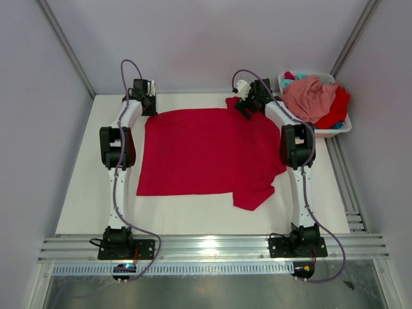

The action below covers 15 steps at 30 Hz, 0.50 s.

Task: Fold and stack the t-shirts
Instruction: Flatten the tshirt out

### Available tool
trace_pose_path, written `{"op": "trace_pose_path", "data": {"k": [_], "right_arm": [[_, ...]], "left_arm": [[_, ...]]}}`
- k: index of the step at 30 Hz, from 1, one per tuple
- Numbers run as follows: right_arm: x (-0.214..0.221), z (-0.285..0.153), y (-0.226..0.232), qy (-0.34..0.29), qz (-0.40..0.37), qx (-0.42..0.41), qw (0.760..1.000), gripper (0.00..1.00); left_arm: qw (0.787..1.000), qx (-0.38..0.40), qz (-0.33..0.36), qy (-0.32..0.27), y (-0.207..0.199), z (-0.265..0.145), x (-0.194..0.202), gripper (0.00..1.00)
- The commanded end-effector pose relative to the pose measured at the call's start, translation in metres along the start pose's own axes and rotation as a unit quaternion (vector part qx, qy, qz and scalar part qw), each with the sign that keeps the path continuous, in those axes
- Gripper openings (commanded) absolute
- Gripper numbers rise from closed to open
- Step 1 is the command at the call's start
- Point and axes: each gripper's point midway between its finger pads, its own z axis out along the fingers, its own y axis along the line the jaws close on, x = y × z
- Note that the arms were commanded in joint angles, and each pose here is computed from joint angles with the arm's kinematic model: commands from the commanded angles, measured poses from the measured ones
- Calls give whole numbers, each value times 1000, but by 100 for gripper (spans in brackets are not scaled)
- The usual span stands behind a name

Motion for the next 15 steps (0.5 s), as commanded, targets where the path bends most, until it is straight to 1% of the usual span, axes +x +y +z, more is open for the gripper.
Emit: {"op": "trace_pose_path", "data": {"k": [1,13,15], "right_arm": [[-3,1,-5,13,-19,5,1000,98],[2,6,5,26,-51,-6,998,98],[3,6,7,29,-53,-11,998,93]], "left_arm": [[1000,13,-8,12,-7,-25,-3,0],[1000,19,-5,13,-10,-26,-2,0],[1000,19,-3,12,-10,-26,-3,0]]}}
